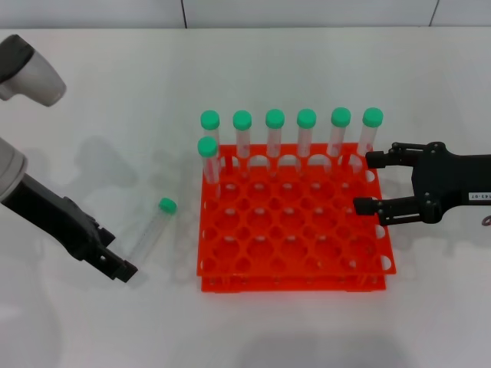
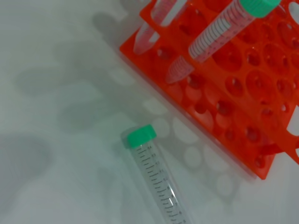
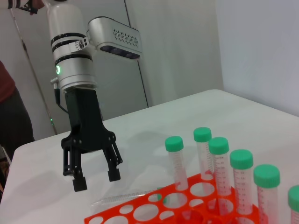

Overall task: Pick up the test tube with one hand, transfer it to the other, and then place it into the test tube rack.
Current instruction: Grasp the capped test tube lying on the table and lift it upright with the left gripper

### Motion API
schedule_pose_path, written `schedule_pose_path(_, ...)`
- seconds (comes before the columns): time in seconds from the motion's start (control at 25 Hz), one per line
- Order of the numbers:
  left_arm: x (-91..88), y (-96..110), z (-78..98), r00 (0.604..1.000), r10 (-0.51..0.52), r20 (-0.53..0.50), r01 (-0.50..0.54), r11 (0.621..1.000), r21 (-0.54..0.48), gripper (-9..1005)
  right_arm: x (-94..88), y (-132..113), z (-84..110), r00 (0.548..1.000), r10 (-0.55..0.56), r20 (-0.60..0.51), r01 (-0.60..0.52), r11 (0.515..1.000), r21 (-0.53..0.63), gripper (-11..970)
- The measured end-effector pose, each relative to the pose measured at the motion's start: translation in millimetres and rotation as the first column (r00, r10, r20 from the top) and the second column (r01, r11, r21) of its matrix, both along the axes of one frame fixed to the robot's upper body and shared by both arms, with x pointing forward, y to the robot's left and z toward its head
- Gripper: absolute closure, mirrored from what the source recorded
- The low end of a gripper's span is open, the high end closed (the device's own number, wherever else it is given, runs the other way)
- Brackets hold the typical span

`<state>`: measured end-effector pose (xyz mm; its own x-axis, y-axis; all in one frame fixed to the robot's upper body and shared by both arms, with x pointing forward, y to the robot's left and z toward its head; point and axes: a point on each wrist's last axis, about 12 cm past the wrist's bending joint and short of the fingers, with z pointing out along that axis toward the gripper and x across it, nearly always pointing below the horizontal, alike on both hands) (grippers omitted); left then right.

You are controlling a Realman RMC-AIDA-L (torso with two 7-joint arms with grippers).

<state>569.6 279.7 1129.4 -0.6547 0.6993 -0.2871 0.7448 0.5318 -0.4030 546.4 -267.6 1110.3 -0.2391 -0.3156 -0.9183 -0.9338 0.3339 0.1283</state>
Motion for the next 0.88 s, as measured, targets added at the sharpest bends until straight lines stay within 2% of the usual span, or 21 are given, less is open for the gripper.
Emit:
schedule_pose_path(0.32,-0.9,-4.6,-8.2,1.000,-0.006,-0.009,0.006,1.000,0.002,112,0.0,0.1,0.1,1.000,0.002,0.001,-0.002,1.000,0.000,101)
schedule_pose_path(0.88,-1.3,-6.8,-12.8,1.000,-0.006,-0.019,0.006,1.000,0.000,143,-0.2,-0.1,-0.1,1.000,0.001,0.001,-0.001,1.000,0.000,101)
